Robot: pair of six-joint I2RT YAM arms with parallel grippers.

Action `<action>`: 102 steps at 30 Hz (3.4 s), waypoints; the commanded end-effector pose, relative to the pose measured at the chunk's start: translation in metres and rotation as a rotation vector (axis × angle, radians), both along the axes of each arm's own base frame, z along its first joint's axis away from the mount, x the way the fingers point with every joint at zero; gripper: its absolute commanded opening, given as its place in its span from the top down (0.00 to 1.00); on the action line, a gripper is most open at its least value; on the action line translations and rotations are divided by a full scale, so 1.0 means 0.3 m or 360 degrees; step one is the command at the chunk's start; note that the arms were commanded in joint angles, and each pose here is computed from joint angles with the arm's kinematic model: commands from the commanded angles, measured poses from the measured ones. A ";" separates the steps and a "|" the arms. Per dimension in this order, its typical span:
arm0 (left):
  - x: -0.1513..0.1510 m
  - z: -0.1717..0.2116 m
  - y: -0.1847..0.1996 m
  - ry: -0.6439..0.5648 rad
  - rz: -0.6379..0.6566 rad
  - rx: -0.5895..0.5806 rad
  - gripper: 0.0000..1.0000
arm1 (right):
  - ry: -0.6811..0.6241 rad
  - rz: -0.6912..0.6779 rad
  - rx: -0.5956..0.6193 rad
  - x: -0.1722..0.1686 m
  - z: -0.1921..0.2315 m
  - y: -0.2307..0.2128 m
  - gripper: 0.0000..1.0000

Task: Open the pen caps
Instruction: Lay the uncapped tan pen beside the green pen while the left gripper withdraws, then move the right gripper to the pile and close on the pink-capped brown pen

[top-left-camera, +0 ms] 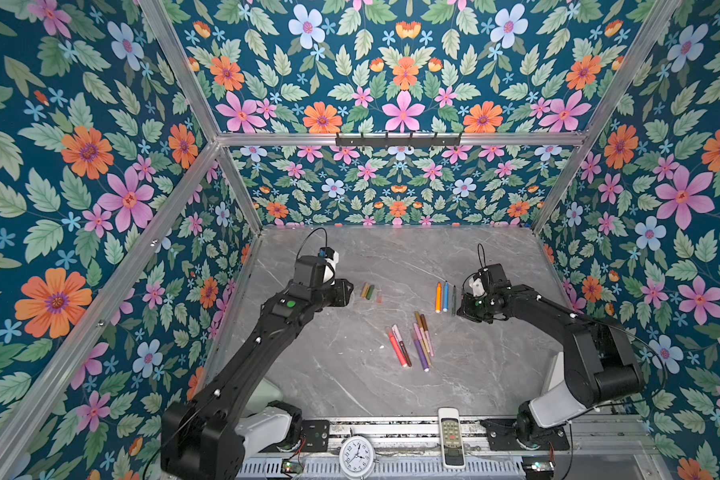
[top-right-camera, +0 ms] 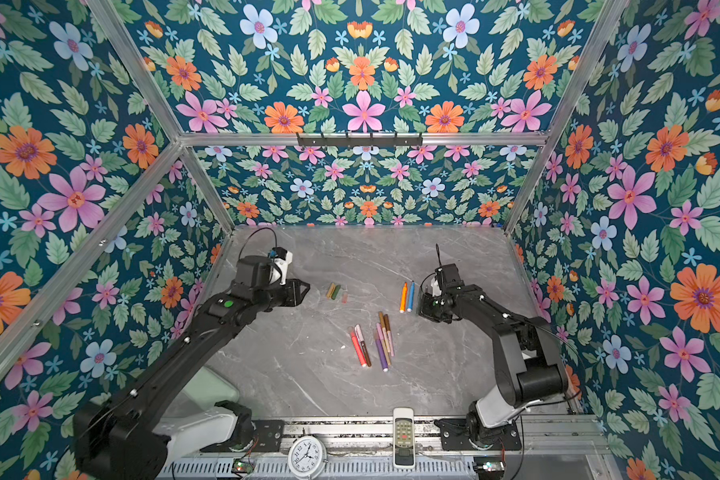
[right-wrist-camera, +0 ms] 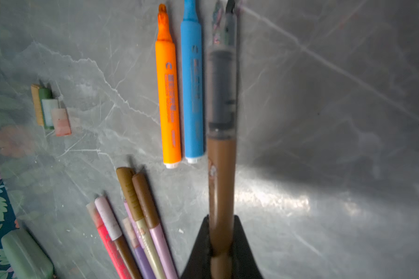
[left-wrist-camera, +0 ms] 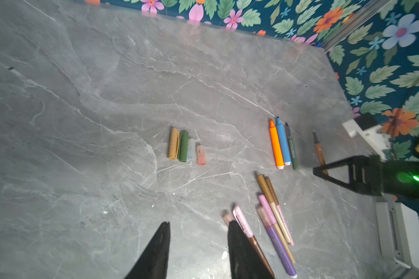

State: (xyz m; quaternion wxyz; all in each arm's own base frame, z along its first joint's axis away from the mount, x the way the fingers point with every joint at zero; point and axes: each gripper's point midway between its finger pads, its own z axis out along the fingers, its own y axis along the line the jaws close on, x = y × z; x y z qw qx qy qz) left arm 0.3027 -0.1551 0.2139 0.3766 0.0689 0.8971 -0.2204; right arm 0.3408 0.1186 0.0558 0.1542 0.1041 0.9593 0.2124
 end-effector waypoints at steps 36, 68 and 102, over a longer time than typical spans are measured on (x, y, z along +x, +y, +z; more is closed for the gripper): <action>-0.134 -0.072 0.069 0.0050 0.0013 0.0066 0.54 | 0.0080 -0.0016 0.0242 0.095 -0.082 0.001 0.58; -0.140 -0.023 0.086 -0.0056 0.0050 0.0037 0.59 | -0.0122 0.0075 0.0092 -0.208 0.133 0.063 0.75; -0.137 -0.016 0.110 -0.0092 0.0114 0.0047 0.58 | -0.0012 0.0676 -0.0337 -0.446 -0.015 0.594 0.75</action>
